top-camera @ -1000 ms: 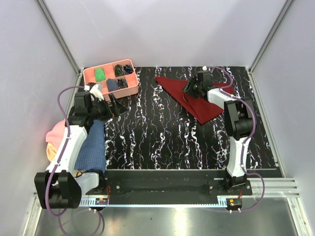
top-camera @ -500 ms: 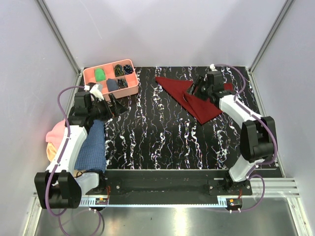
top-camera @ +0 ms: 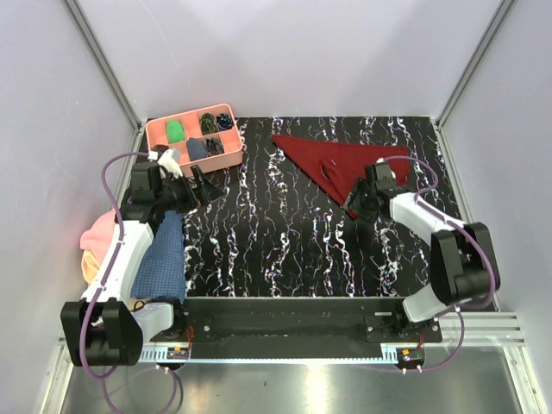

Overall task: Fold the napkin, place the utensils inside, and roll it up
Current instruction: Fold the napkin

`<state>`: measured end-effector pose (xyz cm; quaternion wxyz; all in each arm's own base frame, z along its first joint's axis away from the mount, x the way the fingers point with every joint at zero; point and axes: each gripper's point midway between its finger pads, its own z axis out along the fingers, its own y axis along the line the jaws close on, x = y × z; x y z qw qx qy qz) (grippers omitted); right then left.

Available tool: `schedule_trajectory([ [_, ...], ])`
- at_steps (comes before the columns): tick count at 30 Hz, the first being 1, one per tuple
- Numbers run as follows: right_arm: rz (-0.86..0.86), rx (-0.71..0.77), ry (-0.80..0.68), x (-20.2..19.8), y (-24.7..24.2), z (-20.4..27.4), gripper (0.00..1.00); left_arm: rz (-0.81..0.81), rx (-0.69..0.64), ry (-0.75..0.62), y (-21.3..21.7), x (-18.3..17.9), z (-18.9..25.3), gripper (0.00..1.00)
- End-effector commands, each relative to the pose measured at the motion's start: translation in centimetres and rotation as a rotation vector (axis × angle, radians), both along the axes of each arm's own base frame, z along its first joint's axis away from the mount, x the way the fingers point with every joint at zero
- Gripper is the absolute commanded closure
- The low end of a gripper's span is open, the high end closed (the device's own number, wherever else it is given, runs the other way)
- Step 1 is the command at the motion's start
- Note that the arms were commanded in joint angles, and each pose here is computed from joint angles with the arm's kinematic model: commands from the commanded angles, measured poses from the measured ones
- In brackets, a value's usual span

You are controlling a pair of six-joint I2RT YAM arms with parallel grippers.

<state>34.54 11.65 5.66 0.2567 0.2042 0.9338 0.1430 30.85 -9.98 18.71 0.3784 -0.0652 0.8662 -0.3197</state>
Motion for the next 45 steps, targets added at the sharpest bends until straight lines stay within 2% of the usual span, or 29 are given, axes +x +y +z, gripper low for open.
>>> schedule_trajectory([
  [1, -0.099, -0.043, -0.046, -0.7, -2.3, 1.5, 0.36, -0.004, -0.007, -0.042, 0.0, 0.6, 0.6, 0.01],
  [5, -0.139, -0.036, -0.001, -1.2, -3.6, 0.1, 0.38, -0.005, -0.007, -0.037, -0.1, 0.6, 0.4, 0.01],
  [12, -0.144, -0.010, 0.006, 0.6, -3.9, -1.2, 0.52, -0.002, -0.004, -0.041, 0.0, 0.6, 0.5, 0.01],
  [25, -0.145, 0.042, 0.024, 1.2, -2.9, -3.0, 0.60, -0.002, -0.003, -0.035, 0.0, 0.6, 0.3, 0.01],
  [27, -0.144, 0.055, 0.008, 1.2, -2.7, -2.5, 0.60, 0.000, -0.002, -0.037, 0.1, 0.6, 0.3, 0.01],
  [30, -0.140, 0.050, 0.010, 1.4, -2.7, -2.6, 0.54, -0.002, -0.004, -0.033, 0.0, 0.6, 0.3, 0.01],
  [39, -0.104, 0.087, 0.069, 1.8, -1.6, -4.3, 0.55, -0.002, -0.004, -0.037, 0.0, 0.7, 0.3, 0.01],
  [41, -0.095, 0.084, 0.082, 1.5, -1.6, -4.8, 0.59, -0.003, -0.003, -0.036, 0.0, 0.6, 0.3, 0.01],
  [42, -0.091, 0.084, 0.091, 1.2, -1.6, -5.0, 0.67, -0.005, -0.005, -0.035, 0.0, 0.6, 0.3, 0.01],
  [45, -0.063, 0.103, 0.118, 0.3, -1.1, -5.5, 0.81, -0.005, -0.007, -0.034, -0.1, 0.6, 0.3, 0.01],
])
